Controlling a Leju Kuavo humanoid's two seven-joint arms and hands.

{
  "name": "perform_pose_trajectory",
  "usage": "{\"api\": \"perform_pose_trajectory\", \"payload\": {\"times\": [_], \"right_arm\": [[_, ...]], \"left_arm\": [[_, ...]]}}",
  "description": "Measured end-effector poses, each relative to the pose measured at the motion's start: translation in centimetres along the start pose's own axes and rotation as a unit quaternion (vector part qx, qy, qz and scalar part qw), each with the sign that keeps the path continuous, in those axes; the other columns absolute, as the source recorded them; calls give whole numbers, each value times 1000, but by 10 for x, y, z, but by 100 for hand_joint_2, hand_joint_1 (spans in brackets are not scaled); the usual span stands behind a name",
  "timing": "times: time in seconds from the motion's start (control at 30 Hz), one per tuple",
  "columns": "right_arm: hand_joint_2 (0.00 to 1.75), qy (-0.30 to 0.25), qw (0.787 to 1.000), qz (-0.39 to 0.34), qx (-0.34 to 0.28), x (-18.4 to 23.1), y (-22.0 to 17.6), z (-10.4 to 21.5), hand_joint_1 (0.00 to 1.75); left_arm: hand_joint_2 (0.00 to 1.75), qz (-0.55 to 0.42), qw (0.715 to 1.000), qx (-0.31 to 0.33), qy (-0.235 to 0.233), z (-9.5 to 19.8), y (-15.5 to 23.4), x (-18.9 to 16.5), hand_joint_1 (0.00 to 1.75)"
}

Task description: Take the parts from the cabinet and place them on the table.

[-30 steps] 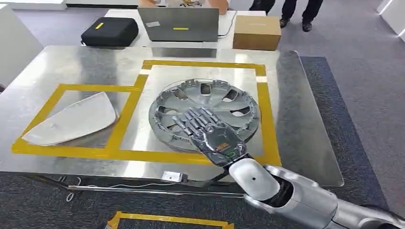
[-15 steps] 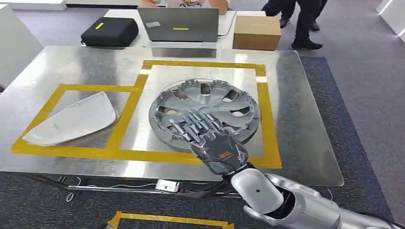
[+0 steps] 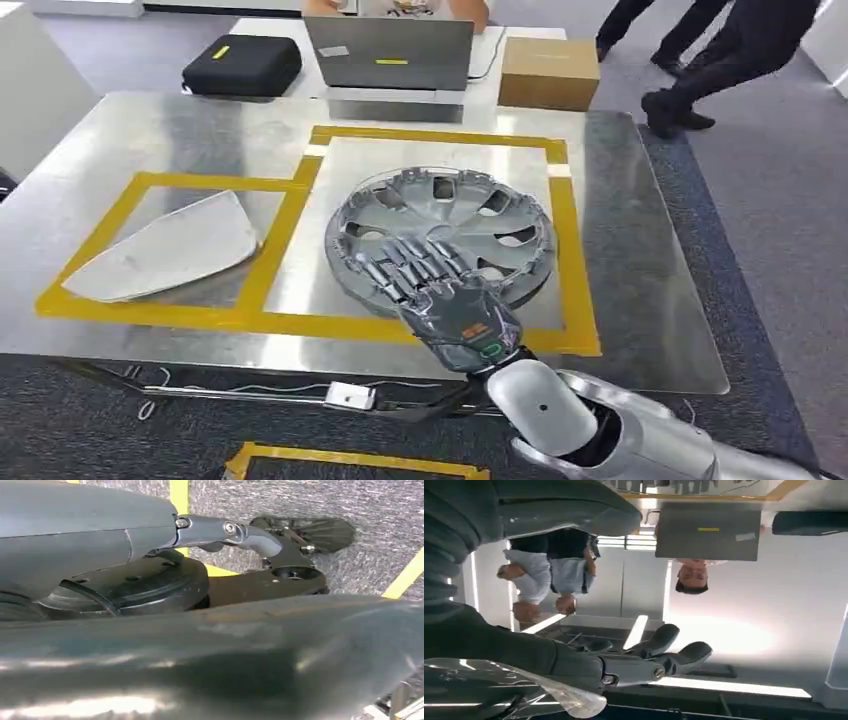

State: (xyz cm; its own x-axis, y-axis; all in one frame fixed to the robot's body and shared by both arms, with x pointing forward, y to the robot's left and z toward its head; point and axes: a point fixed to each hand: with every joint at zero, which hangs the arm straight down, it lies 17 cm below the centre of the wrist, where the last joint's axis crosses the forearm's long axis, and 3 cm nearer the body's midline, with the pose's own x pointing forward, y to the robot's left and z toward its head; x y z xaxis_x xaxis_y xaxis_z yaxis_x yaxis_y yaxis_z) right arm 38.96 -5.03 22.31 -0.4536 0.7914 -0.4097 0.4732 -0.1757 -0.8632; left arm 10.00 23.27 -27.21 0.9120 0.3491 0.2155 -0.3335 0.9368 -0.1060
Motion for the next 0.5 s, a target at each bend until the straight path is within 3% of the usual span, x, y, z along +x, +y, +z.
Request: {"api": "perform_pose_trajectory", "payload": {"times": [0.5], "right_arm": [[175,-12,1000,2,9,0,6,4,0]], "left_arm": [[0,3,1000,12,-2,-1,5,3,0]]}}
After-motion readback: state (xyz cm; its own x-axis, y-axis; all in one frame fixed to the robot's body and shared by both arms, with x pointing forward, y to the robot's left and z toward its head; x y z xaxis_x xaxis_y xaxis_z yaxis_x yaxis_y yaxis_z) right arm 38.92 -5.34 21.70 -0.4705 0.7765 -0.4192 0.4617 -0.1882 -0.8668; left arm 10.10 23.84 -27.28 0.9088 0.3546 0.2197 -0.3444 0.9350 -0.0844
